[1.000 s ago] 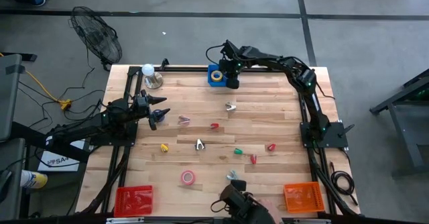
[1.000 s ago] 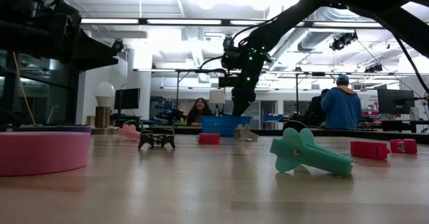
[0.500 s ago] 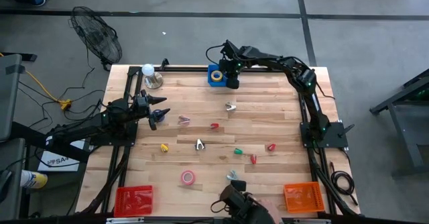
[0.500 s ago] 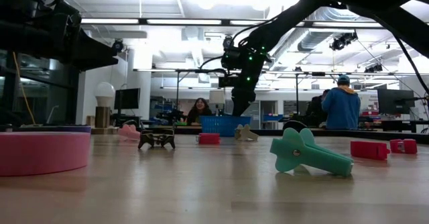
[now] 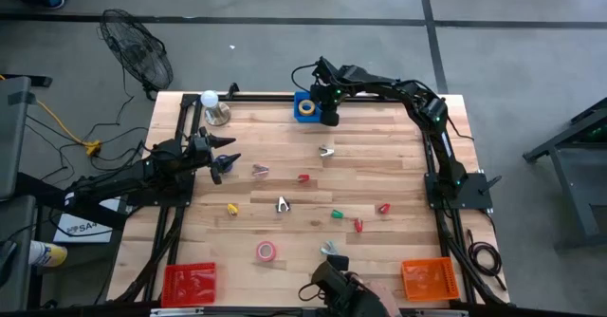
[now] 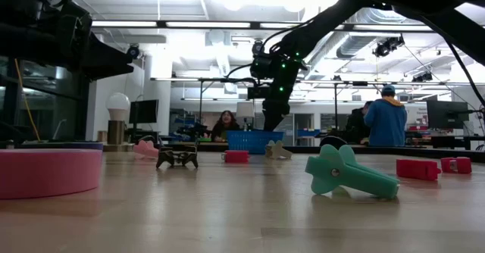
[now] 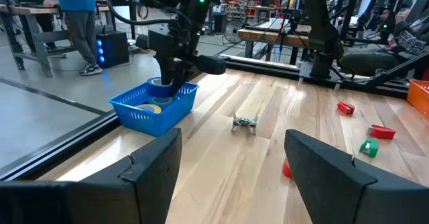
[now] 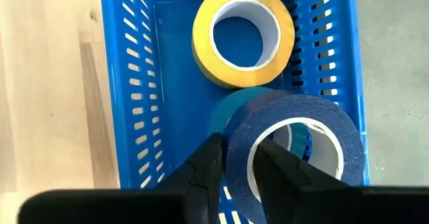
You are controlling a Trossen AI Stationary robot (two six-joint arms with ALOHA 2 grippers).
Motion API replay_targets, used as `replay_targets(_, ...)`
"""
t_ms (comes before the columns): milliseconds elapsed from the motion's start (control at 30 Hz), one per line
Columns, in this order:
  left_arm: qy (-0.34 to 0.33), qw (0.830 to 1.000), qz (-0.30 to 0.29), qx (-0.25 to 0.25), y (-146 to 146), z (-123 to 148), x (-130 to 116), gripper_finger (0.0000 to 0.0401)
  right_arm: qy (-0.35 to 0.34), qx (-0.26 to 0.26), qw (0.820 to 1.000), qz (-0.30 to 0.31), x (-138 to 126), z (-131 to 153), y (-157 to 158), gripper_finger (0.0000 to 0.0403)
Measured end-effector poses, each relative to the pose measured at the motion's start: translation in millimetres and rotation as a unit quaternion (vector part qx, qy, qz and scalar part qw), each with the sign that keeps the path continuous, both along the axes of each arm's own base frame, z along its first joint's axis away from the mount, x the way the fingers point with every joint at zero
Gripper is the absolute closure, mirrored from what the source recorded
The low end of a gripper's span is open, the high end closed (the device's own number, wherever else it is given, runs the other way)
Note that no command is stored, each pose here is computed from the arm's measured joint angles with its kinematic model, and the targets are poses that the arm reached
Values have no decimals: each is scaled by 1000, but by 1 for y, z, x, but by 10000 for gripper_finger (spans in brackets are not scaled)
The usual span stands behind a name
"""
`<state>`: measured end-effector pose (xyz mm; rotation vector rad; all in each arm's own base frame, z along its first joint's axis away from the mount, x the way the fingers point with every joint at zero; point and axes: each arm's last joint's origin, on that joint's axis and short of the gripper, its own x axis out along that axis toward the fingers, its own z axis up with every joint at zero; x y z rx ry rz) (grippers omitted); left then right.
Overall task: Pick and place Stapler, Stapler remover, tape
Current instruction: Put the right blue tape into the blue bin
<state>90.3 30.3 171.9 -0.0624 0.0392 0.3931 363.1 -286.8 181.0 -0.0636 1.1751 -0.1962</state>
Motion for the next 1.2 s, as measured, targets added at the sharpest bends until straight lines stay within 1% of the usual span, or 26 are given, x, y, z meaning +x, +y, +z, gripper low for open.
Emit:
replay_targets(200, 0, 1000, 0, 0, 0, 0, 0, 139, 0, -2, 1000, -1, 0, 0, 0, 288)
replay_targets(333, 0, 1000, 0, 0, 0, 0, 0, 139, 8, -12, 1000, -6, 0, 0, -1, 274)
replay_targets(467, 0, 1000, 0, 0, 0, 0, 0, 139, 18, -21, 1000, -12, -1, 0, -1, 273)
replay_targets(833, 0, 1000, 0, 0, 0, 0, 0, 139, 39, -21, 999, -16, -4, 0, 0, 273)
replay_targets(1200, 0, 1000, 0, 0, 0, 0, 0, 139, 41, -25, 999, -9, -4, 0, 1, 273)
